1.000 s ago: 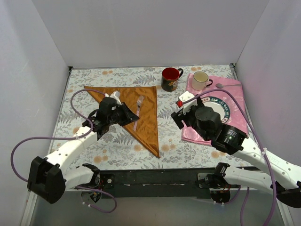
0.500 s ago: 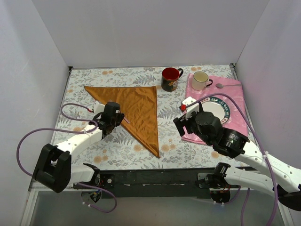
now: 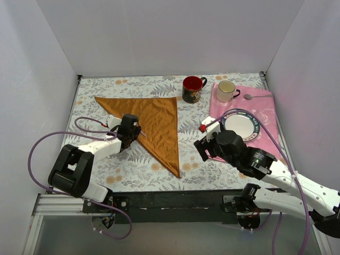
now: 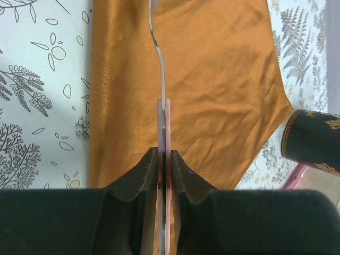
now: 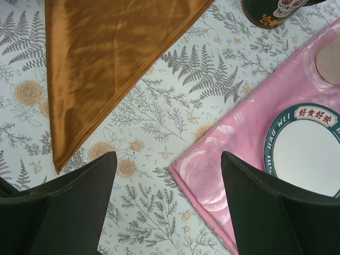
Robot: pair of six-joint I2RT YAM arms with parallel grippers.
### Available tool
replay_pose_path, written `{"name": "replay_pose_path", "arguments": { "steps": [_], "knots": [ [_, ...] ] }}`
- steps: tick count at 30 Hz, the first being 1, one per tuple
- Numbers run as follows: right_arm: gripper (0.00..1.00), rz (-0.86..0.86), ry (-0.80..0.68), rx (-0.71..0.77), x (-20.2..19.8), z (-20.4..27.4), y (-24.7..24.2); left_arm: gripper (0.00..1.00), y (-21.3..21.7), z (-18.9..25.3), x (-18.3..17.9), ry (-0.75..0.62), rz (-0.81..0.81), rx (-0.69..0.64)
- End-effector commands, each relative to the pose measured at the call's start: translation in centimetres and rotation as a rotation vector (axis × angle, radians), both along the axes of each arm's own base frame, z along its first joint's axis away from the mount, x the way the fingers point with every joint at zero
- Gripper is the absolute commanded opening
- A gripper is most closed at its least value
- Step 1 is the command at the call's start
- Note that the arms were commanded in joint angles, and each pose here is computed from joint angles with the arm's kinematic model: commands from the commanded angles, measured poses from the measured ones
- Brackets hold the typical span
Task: Fold the napkin, place the utensils inside, and roll it up
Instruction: Place the utensil onto the napkin
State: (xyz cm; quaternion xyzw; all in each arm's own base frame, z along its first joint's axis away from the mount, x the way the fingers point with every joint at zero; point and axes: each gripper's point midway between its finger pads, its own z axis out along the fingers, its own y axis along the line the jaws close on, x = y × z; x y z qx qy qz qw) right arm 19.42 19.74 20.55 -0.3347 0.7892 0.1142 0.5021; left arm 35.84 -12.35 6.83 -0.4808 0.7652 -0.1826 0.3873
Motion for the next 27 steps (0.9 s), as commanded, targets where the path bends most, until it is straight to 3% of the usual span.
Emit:
{"name": "replay_pose_path", "arguments": {
  "steps": [1, 17, 23, 27],
  "knots": [
    [0.87, 0.004, -0.013, 0.046, 0.2, 1.0, 0.7, 0.00, -0.5, 2.3, 2.8, -0.096, 0.142, -0.162],
    [0.87, 0.031, 0.023, 0.040, -0.1, -0.1, 1.4, 0.00, -0.1, 0.5, 3.3, -0.087, 0.156, -0.130],
    [0.87, 0.040, 0.026, 0.045, 0.0, 0.1, 1.8, 0.25, -0.6, 0.4, 3.1, -0.068, 0.132, -0.141],
    [0.87, 0.046, 0.025, 0.050, 0.0, 0.2, 2.1, 0.49, -0.8, 0.6, 2.1, -0.056, 0.126, -0.184]
  ]
}}
